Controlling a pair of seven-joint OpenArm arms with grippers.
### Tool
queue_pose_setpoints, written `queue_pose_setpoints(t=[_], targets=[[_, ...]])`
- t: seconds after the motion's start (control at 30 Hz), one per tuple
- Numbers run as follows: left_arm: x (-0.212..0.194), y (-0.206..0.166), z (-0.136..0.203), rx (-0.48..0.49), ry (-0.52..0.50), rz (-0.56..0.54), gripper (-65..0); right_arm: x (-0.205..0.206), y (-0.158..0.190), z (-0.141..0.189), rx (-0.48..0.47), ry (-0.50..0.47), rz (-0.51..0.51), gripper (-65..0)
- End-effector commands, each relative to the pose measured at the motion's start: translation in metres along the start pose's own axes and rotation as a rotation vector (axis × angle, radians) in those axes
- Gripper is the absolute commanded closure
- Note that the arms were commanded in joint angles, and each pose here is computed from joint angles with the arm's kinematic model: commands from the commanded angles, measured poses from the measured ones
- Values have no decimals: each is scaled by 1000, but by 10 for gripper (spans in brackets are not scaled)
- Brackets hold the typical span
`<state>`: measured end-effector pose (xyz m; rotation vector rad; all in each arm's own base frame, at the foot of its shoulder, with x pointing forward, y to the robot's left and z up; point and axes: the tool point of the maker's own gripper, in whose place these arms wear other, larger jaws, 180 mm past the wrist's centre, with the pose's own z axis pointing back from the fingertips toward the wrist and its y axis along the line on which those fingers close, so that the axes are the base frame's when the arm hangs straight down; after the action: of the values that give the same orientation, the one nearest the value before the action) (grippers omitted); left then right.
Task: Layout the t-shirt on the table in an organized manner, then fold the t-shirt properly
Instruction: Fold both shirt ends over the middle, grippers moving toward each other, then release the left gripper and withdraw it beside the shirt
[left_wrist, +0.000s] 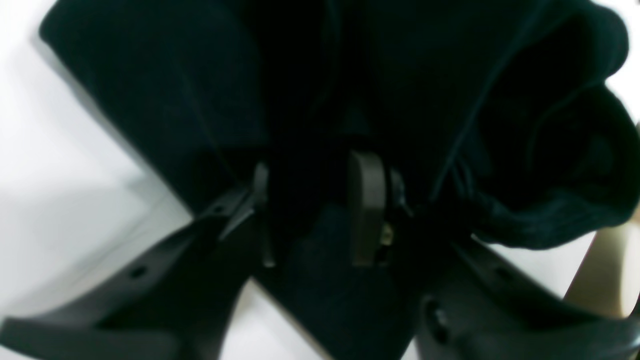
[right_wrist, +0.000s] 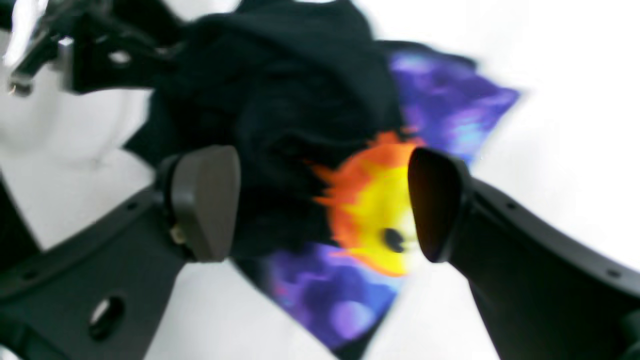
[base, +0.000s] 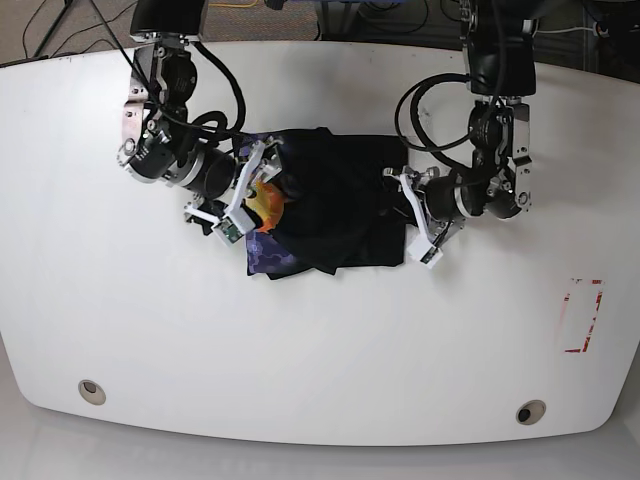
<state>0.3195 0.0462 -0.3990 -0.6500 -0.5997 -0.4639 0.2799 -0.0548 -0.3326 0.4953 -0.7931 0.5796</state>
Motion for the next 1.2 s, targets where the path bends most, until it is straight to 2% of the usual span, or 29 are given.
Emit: queue_pose_setpoints(t=[0.0,0.2,0.37,0.53,0.73,0.9,1.17], targets=[[22,-1,7,-16,-75,-1,-274,15,7,0,24,-49,26,-501],[31,12,24,1,-128,15,-361,17,30,-14,83,-56,12,-501],[47,18,45,21,-192,-5,-361,10,41,-30,132,-35,-25,-501],[66,38,90,88,-269,-49,-361,13,56,-48,195,-43,-53,-501],[77,76,152,191,-366,-26,-361,35,85,-66,290,-70,14,-501],[74,100,191,271,-387,-13,-361,62,113,-76,358,-105,76,-501],[60,116,218,344,-374,1,-361,100,127,-78,387,-169,137,-501]])
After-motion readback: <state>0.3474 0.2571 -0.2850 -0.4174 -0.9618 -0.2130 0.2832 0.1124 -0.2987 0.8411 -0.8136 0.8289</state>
